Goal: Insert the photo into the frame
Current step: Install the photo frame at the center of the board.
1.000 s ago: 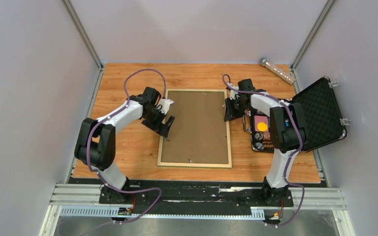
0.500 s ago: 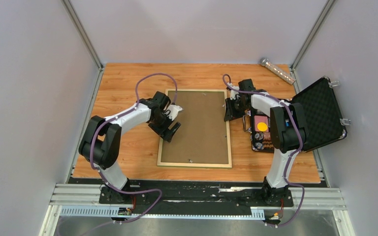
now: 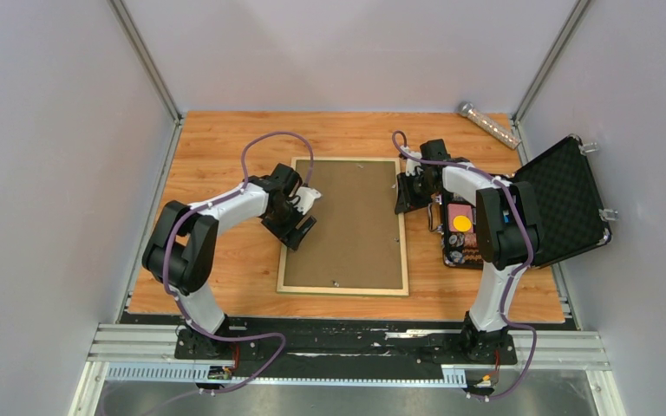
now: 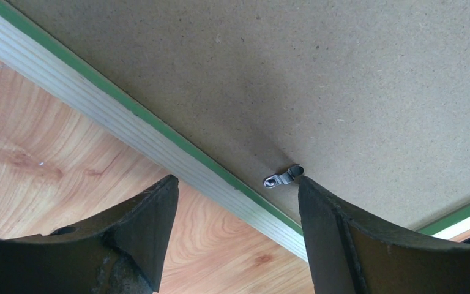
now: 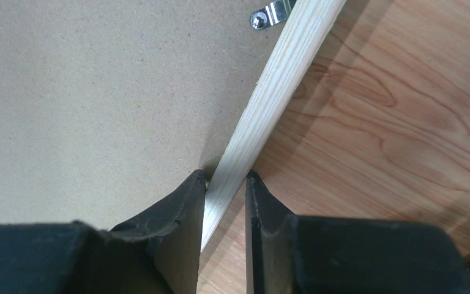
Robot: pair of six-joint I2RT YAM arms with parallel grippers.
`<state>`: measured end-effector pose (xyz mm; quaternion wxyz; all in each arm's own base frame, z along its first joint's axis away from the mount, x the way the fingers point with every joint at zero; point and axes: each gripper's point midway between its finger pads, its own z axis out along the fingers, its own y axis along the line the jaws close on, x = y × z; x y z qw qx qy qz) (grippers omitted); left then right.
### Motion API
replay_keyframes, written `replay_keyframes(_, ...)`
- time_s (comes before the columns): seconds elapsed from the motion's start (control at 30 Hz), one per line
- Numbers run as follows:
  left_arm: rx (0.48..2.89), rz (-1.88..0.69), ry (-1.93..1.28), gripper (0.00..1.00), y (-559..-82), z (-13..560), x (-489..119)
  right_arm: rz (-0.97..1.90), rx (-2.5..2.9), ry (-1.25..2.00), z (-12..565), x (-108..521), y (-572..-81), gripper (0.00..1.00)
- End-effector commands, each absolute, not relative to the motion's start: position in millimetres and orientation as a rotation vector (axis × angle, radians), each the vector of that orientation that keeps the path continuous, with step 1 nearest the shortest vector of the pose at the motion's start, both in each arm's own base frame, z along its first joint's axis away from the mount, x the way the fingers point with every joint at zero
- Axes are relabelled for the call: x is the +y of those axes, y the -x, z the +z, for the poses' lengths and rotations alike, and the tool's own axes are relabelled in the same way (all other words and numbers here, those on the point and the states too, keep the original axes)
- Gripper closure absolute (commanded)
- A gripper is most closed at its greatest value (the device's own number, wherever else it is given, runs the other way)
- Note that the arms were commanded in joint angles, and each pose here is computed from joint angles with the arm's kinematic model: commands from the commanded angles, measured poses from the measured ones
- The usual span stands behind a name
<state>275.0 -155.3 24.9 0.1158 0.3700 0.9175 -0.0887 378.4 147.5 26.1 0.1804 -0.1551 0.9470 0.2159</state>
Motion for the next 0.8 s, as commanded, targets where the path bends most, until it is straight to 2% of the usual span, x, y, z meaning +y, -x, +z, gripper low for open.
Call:
replay_keyframes(0.0,2.654,-0.247,-1.085,0.23,-287.5,18.6,-161.6,0.605,2.602,0.515,24.7,151.7,-389.4,0.87)
replay_keyframes(0.2,2.65,-0.252,-1.074,0.35,-292.9,16.3,-165.1,0.608,2.603,0.517,23.7,151.9,-389.2,0.87)
replay_keyframes(0.77,2.653,-0.294,-1.042,0.51,-302.8,13.5,-176.2,0.61,2.611,0.52,20.5,151.6,-387.8,0.87)
